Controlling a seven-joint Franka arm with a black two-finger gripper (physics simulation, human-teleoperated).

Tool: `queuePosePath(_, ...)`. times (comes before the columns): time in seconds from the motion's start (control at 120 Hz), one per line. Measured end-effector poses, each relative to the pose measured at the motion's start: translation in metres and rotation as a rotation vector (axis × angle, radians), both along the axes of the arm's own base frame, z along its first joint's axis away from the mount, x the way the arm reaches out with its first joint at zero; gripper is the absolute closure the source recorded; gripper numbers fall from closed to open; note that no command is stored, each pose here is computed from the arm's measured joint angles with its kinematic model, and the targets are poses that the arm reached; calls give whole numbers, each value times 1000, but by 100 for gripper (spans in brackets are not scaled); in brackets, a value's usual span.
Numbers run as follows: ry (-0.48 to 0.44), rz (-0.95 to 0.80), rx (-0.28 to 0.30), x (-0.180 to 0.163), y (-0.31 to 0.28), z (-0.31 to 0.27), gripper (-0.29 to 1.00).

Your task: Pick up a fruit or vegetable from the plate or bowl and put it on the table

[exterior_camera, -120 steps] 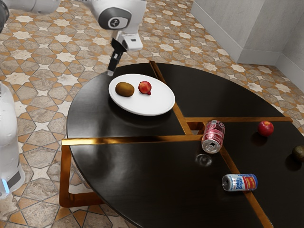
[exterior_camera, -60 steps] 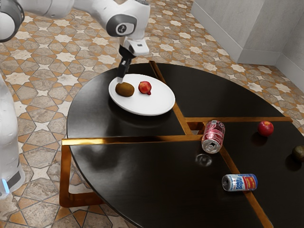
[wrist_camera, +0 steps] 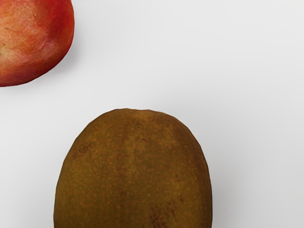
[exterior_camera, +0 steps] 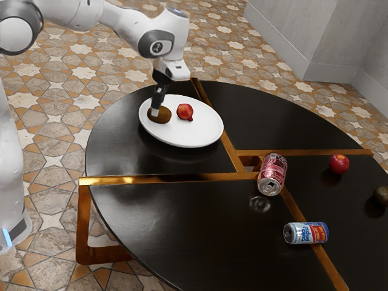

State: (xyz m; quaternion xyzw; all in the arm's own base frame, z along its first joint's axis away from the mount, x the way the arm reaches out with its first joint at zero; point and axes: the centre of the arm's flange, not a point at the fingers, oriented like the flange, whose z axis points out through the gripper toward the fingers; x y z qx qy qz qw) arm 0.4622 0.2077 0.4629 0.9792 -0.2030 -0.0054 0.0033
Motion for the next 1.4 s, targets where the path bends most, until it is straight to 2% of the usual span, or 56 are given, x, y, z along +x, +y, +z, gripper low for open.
queuePosePath(0.542,-12,40,-18,10,4,-26,1)
queuePosePath(0.608,-14,52,-21,9,7,-27,8)
queuePosePath(0.75,-17,60,-15,9,8,-26,36)
queuePosePath(0.858,-27,61,-6,10,5,-22,43)
queuePosePath(0.95,-59,43,5,10,-7,-3,38)
queuePosePath(1.083,-107,-24,19,12,-48,35,36)
queuePosePath(1.142,-111,-100,30,22,-93,45,36)
queuePosePath(1.275,-110,-233,50,49,-176,52,36)
queuePosePath(1.4,-85,-332,42,72,-247,38,37)
